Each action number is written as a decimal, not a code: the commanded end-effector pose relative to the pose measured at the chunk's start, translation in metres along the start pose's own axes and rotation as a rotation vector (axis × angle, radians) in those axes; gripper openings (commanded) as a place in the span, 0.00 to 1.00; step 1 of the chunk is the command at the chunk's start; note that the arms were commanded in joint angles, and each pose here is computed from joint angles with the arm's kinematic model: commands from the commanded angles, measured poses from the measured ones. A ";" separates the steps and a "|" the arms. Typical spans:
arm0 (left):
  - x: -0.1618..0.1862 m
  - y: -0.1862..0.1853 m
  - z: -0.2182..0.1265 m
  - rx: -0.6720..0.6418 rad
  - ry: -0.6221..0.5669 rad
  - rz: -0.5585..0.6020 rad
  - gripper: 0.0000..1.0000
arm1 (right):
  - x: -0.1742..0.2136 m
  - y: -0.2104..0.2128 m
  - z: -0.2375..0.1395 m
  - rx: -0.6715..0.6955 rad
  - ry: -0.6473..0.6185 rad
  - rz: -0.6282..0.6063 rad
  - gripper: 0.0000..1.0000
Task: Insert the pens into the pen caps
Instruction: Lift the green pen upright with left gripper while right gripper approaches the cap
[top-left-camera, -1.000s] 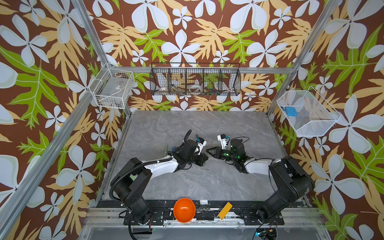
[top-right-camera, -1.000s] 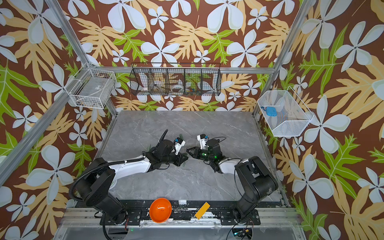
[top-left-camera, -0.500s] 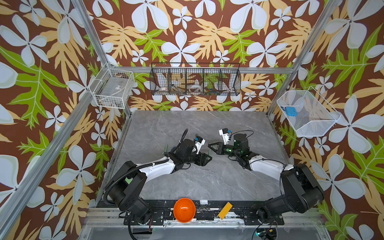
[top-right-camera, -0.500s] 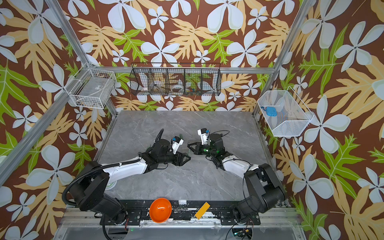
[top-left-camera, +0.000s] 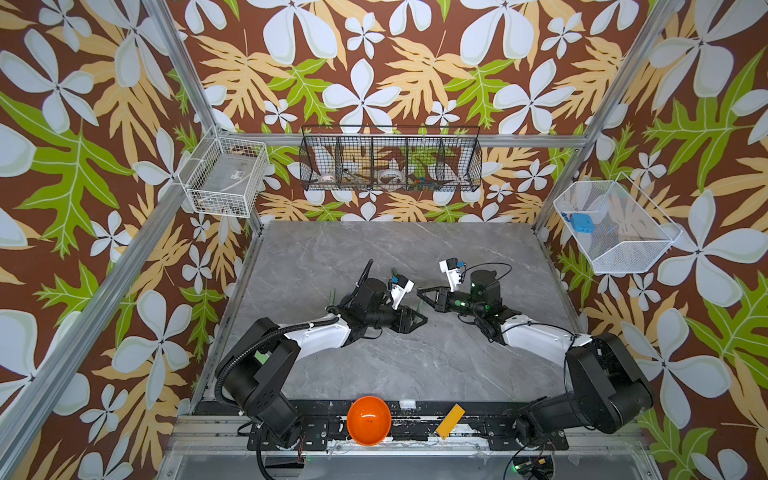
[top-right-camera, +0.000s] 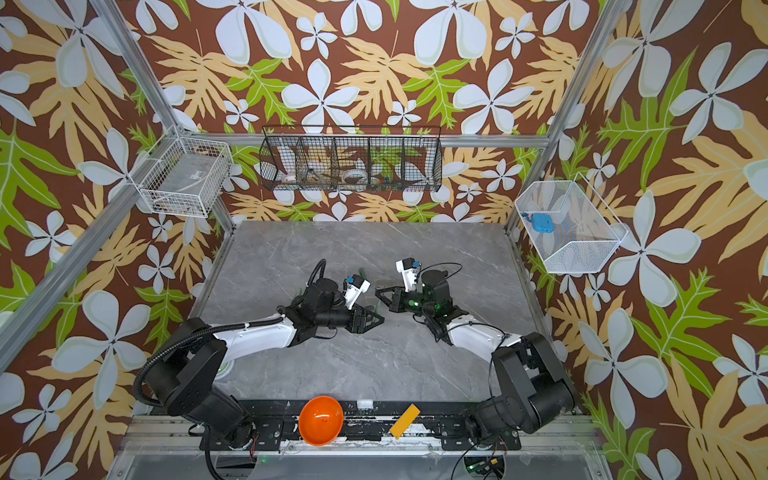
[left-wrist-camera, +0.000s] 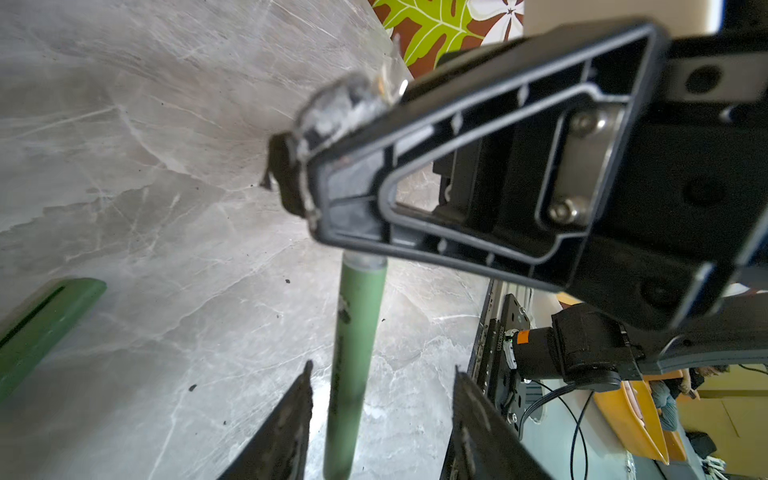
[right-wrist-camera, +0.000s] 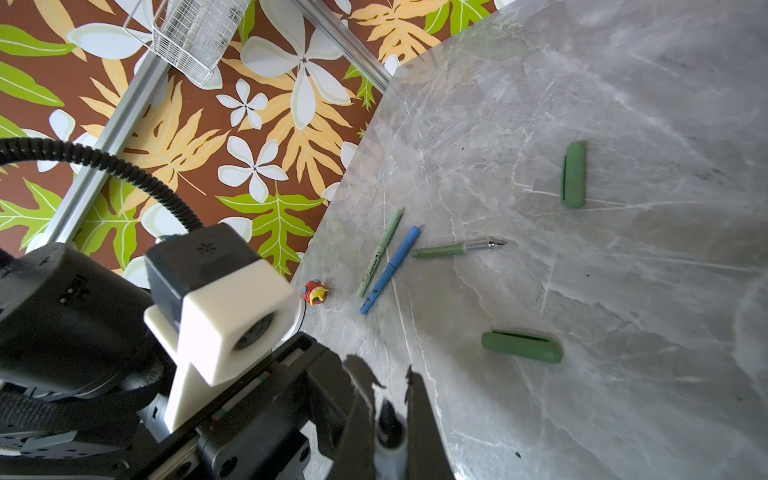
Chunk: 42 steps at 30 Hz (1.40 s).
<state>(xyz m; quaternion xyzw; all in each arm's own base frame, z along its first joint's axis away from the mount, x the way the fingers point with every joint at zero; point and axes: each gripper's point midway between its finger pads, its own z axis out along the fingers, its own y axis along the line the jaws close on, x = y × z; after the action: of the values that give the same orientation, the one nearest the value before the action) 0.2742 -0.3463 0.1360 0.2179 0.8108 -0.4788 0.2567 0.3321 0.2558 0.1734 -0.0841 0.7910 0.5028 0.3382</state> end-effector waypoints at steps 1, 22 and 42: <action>-0.007 -0.007 0.001 0.034 -0.017 0.016 0.49 | -0.008 0.014 -0.001 -0.062 -0.032 -0.035 0.00; -0.031 0.020 -0.033 -0.201 -0.148 0.087 0.00 | -0.016 -0.002 -0.026 0.219 0.020 -0.092 0.49; -0.060 0.034 -0.124 -0.551 -0.389 0.252 0.00 | 0.086 -0.073 0.062 0.430 0.433 0.028 0.62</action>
<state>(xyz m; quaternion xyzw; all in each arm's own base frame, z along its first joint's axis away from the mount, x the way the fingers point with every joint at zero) 0.3145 -0.2279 0.1957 0.1351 0.8210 -0.2426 0.4988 0.3223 0.2917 0.0540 -0.1174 0.9308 0.3069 0.1599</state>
